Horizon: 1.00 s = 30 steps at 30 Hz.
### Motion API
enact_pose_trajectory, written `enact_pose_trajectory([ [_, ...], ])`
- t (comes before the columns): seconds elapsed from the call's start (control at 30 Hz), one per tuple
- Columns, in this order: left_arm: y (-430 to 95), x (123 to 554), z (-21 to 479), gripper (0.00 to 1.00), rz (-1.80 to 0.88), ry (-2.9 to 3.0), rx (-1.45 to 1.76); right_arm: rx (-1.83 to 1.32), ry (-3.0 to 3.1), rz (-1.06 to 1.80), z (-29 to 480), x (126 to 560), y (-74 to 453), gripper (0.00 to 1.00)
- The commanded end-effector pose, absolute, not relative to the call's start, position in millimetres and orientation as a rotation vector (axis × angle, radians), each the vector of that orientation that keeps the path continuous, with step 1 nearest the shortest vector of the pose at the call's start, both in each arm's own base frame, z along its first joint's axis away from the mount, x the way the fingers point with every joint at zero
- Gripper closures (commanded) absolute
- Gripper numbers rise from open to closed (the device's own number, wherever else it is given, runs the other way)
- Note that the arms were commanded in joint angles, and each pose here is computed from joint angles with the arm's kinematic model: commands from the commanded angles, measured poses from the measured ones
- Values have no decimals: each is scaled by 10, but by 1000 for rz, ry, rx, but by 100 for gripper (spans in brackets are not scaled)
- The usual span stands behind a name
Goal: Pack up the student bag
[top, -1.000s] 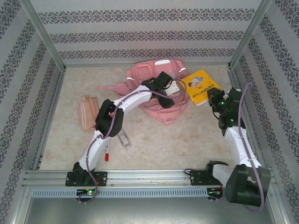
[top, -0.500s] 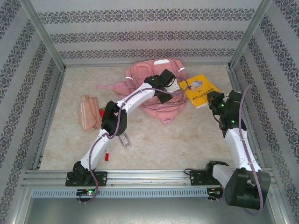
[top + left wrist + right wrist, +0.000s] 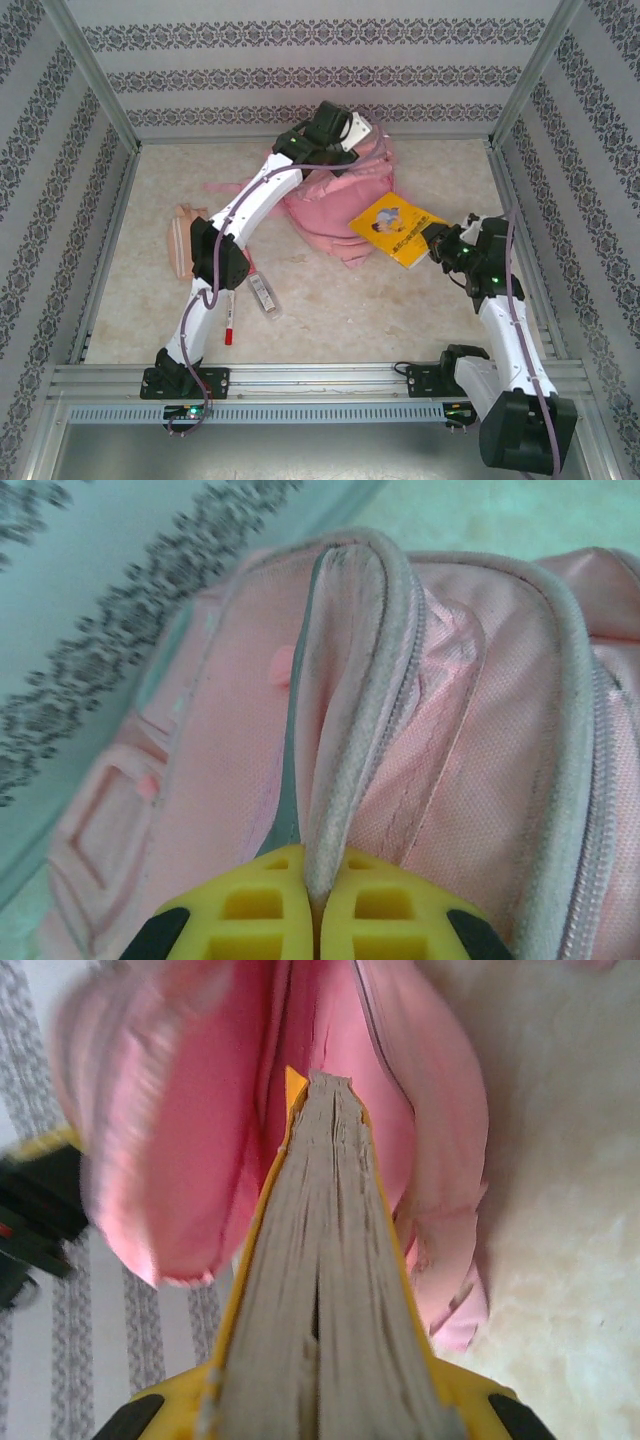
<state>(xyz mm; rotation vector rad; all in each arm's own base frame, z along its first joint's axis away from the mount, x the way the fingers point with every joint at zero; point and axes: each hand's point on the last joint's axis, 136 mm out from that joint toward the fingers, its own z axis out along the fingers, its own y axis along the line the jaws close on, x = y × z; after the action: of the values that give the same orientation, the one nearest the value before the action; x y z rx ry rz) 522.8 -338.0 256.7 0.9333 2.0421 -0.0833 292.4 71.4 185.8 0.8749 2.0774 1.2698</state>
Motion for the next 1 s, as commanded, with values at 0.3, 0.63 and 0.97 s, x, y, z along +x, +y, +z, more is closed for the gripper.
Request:
enact_pose_trajectory([
  [0.3,-3647,4927,4005,100,-376,1715,811,557,2099,1614,2314,3468,1458,100],
  [0.63,-3898,4753,3928,100,-487,1757,792,1014,1771,1233,1861,4427,1175,100],
  [0.97,-3948,4759,3875,100,-519,1799,724,1113,1539,1099,1564,4975,1311,100],
])
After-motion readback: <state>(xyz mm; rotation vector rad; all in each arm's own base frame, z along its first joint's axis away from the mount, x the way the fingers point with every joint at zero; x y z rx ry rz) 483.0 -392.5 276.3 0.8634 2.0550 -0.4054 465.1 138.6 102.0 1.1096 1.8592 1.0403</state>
